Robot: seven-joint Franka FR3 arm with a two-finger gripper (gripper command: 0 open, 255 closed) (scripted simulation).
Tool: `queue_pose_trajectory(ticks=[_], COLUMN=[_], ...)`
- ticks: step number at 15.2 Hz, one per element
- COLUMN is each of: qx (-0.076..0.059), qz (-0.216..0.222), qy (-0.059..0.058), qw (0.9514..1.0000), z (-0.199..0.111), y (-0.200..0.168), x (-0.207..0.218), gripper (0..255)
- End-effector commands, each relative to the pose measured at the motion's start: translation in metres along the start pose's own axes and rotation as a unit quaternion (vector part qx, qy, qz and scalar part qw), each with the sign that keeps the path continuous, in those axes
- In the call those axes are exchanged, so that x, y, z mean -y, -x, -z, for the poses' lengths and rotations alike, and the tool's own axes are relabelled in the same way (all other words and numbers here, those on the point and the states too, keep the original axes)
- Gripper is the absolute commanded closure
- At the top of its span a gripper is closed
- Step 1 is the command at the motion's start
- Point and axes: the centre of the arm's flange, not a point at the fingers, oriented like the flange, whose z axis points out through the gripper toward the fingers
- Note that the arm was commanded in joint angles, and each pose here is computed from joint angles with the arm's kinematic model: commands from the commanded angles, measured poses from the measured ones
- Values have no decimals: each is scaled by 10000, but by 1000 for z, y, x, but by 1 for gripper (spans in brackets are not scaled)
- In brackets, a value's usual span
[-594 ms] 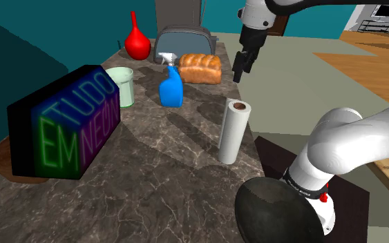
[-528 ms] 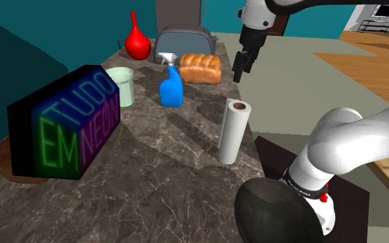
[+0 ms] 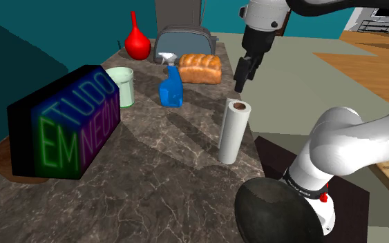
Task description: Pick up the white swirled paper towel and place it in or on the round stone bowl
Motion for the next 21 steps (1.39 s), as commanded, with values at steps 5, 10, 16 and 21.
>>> queue_pose_trajectory(ticks=[5,10,16,21], qx=[-12,-22,-22,-22], qz=[72,113,113,113], qy=[45,69,69,69], qw=[10000,9999,9999,9999], z=[15,18,-17,-17], y=[32,50,50,50], x=[75,113,113,113], gripper=[0,0,0,0])
